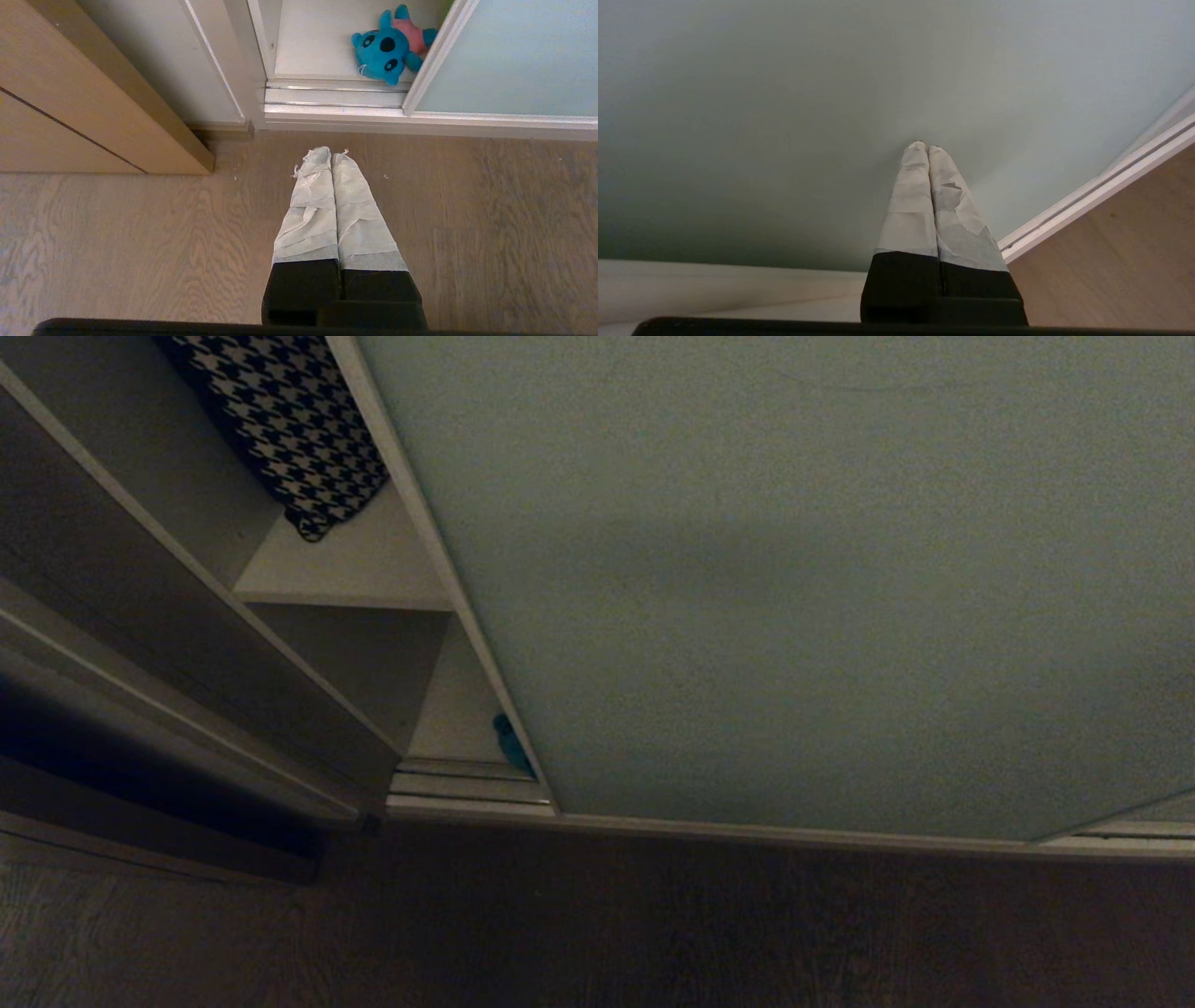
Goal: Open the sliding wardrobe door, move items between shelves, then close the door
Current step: Close the door
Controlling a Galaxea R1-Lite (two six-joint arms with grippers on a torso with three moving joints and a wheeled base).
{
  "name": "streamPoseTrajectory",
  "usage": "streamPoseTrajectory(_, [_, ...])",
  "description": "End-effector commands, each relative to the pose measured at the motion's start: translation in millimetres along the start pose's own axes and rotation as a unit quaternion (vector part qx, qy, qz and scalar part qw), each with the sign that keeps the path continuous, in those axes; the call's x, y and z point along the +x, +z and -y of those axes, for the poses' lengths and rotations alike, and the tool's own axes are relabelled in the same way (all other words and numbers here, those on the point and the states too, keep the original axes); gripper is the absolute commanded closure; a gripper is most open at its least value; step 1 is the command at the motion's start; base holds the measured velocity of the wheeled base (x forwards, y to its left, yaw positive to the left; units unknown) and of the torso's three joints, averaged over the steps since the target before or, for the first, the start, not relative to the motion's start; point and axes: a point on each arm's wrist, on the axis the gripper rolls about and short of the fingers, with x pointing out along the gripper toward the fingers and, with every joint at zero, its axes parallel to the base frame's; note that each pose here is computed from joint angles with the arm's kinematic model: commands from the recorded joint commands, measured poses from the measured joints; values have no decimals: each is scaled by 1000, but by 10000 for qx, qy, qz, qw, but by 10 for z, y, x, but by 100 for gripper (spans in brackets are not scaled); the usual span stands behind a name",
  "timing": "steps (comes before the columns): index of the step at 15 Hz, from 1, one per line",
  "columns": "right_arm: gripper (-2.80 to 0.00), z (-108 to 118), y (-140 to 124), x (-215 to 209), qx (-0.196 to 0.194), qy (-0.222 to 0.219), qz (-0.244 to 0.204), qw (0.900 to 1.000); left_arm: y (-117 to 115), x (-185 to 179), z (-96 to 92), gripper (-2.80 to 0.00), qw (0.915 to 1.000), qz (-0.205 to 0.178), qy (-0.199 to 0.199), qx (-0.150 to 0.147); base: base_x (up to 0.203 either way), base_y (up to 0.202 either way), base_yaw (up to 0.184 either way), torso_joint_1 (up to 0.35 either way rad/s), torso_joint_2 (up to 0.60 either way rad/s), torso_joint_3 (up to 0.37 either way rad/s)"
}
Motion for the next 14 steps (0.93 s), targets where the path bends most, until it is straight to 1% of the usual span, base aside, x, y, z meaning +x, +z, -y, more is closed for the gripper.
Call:
streamPoseTrajectory(1, [0,-193,-31,-46,-31,162,-49,9999,0,0,0,0,10000,2,7,3,0,0,0,0,0,0])
streamPoseTrajectory(8, [0,-668,-211,-311,-48,390,-166,9991,0,0,0,0,10000,2,0,3,0,0,0,0,0,0])
streamPoseTrajectory(11, [0,-793,-309,-372,-7,484,-255,9985,0,0,0,0,10000,2,0,3,0,0,0,0,0,0])
streamPoseTrajectory(14, [0,-874,-375,-446,15,510,-290,9983,0,0,0,0,10000,2,0,3,0,0,0,0,0,0])
